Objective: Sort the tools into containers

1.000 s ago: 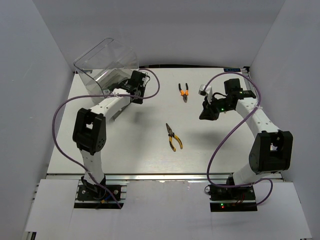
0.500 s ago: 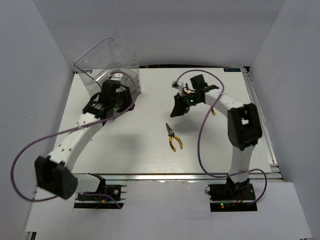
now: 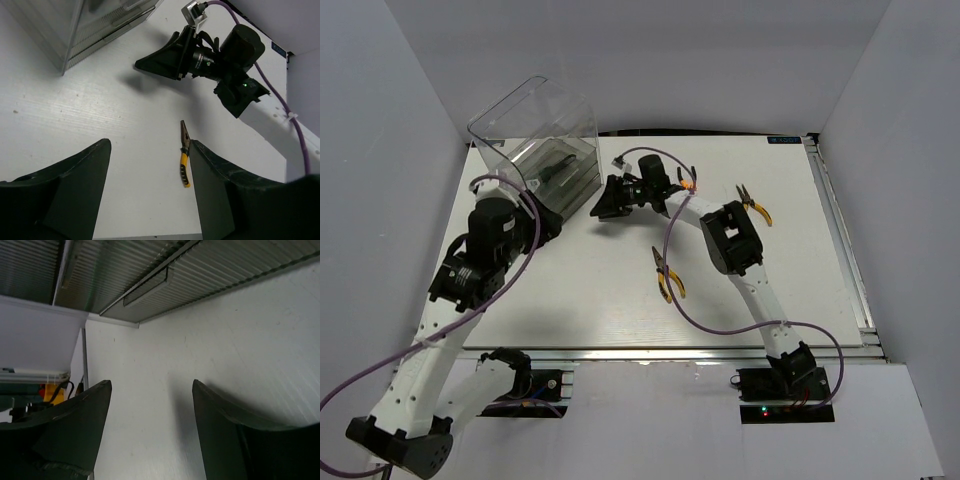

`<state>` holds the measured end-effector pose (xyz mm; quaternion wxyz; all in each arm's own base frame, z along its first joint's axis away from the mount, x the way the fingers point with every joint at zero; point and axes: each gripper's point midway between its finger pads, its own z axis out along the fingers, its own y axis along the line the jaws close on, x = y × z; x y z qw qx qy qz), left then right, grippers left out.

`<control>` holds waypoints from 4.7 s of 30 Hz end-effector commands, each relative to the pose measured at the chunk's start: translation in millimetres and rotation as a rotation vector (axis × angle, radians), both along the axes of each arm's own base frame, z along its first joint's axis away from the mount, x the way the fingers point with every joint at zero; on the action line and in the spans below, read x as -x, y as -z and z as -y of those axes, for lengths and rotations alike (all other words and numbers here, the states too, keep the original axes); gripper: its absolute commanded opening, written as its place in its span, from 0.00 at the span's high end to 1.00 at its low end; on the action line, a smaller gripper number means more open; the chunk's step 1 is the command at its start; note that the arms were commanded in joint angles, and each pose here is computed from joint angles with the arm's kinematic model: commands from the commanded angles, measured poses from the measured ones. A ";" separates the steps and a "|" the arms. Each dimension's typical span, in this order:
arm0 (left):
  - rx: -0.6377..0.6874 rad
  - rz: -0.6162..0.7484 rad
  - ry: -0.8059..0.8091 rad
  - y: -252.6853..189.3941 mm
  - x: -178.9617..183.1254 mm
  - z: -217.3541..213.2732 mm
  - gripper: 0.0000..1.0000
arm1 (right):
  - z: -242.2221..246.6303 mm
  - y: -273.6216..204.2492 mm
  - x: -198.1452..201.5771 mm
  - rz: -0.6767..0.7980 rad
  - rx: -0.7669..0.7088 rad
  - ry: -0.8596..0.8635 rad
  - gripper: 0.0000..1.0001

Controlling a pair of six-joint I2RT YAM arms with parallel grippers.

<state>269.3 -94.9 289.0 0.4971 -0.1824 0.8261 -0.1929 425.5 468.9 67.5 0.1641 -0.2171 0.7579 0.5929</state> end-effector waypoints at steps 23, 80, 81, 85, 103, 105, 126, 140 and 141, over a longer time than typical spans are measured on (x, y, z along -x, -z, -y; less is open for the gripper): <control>0.080 -0.099 -0.095 28.4 13.0 -6.8 0.21 | -56.0 -17.6 -59.5 -0.103 -0.263 0.369 0.51; 0.086 -0.060 0.063 40.1 -6.6 23.4 0.16 | 40.5 -32.1 9.7 -0.043 -0.254 0.192 0.91; 0.080 -0.056 0.070 38.8 -7.2 23.9 0.16 | 41.7 -32.2 10.7 -0.038 -0.250 0.187 0.88; 0.093 -0.046 0.082 36.0 -6.6 26.4 0.09 | 53.1 -32.6 12.3 -0.020 -0.226 0.169 0.73; 0.326 -0.363 0.432 102.3 -17.4 121.7 0.19 | 171.9 -56.4 6.7 0.463 0.288 0.011 0.11; 0.303 -0.421 0.484 116.4 -8.0 145.2 0.20 | 200.8 -71.1 -3.7 0.585 0.413 0.060 0.11; -0.259 -0.860 0.459 271.5 21.9 243.8 0.55 | 368.9 -125.2 46.0 0.749 0.597 0.212 0.10; -0.520 -0.771 0.444 278.0 14.4 214.7 0.96 | 361.7 -136.0 47.7 0.756 0.545 0.201 0.11; -0.531 -0.736 0.465 271.1 9.8 215.4 0.98 | 361.3 -136.7 48.9 0.757 0.542 0.200 0.11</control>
